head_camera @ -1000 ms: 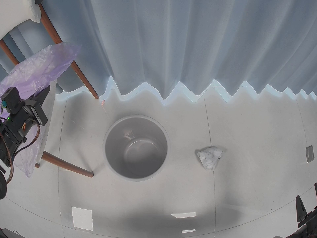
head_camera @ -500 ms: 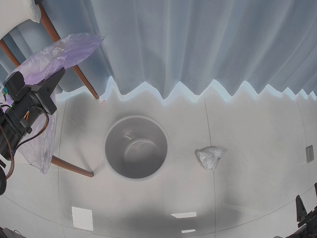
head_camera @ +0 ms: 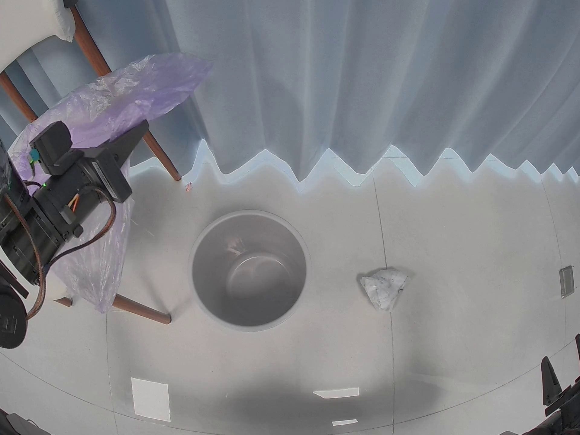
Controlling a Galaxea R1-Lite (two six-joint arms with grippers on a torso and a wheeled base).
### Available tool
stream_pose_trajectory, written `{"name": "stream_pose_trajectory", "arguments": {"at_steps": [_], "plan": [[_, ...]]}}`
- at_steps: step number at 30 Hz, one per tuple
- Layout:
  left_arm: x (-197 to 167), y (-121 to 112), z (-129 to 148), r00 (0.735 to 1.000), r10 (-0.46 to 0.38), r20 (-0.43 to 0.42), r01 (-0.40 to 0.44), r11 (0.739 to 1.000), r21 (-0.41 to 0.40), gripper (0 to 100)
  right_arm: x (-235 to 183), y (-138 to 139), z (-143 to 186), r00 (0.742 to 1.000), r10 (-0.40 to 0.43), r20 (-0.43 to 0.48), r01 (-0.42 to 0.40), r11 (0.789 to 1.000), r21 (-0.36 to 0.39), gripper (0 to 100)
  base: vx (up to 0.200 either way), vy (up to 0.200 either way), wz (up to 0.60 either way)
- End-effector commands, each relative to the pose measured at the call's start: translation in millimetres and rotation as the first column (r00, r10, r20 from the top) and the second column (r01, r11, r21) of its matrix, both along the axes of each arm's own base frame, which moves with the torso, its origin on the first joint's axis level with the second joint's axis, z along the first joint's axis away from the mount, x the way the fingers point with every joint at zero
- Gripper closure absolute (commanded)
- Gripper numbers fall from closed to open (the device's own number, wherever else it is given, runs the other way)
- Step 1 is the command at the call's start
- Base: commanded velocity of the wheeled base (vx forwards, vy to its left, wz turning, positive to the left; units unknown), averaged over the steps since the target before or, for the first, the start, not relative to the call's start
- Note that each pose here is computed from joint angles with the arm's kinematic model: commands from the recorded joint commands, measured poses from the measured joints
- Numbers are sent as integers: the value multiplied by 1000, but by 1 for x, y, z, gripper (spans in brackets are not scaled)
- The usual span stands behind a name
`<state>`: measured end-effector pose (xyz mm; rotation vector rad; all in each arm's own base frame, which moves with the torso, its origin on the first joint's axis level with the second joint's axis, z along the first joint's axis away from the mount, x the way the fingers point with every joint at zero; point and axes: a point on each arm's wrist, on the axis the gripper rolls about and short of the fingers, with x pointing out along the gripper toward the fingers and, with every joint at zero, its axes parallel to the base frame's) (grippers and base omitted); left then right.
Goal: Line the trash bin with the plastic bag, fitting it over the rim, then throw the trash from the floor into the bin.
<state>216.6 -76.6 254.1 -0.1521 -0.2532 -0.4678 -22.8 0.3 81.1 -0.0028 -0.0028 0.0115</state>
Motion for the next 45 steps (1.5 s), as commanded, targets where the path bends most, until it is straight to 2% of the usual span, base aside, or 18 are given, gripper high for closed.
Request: {"name": "stream_pose_trajectory", "arguments": {"at_steps": [1,6,11,19,23,29,31,32,34,38,45], "plan": [[4,-17,-12,997,-66,-48,67,998,18,100,0,0,-5,1000,1,0,-1,1000,0,0,0,0,0],[0,-35,-26,986,-135,-99,138,990,33,100,0,0,-5,1000,1,0,-1,1000,0,0,0,0,0],[-2,-43,-33,978,-169,-122,175,984,43,100,0,0,-5,1000,1,-1,-1,1000,0,0,0,0,0],[-13,-63,-35,962,-257,-90,261,965,32,100,0,0,-5,1000,1,0,-1,1000,0,0,0,0,0],[-12,-75,-35,954,-296,-40,297,955,14,100,0,0,-5,1000,1,0,-1,1000,0,0,0,0,0],[-4,-89,-47,949,-317,-3,317,949,2,100,0,0,-5,1000,1,-1,-1,1000,0,0,0,0,0],[-3,-103,-57,938,-346,2,346,938,9,100,0,0,-5,1000,1,0,-1,1000,0,0,0,0,0],[-3,-103,-57,938,-346,2,346,938,9,100,0,0,-5,1000,1,0,-1,1000,0,0,0,0,0],[-11,-122,-65,925,-378,30,379,925,-16,100,0,0,-5,1000,1,0,-1,1000,0,0,0,0,0],[-18,-138,-75,922,-386,3,386,922,-23,100,0,0,-5,1000,1,-1,-1,1000,0,0,0,0,0],[-24,-146,-80,911,-411,-16,411,912,-20,100,0,0,-5,1000,1,-1,-1,1000,0,0,0,0,0]]}}
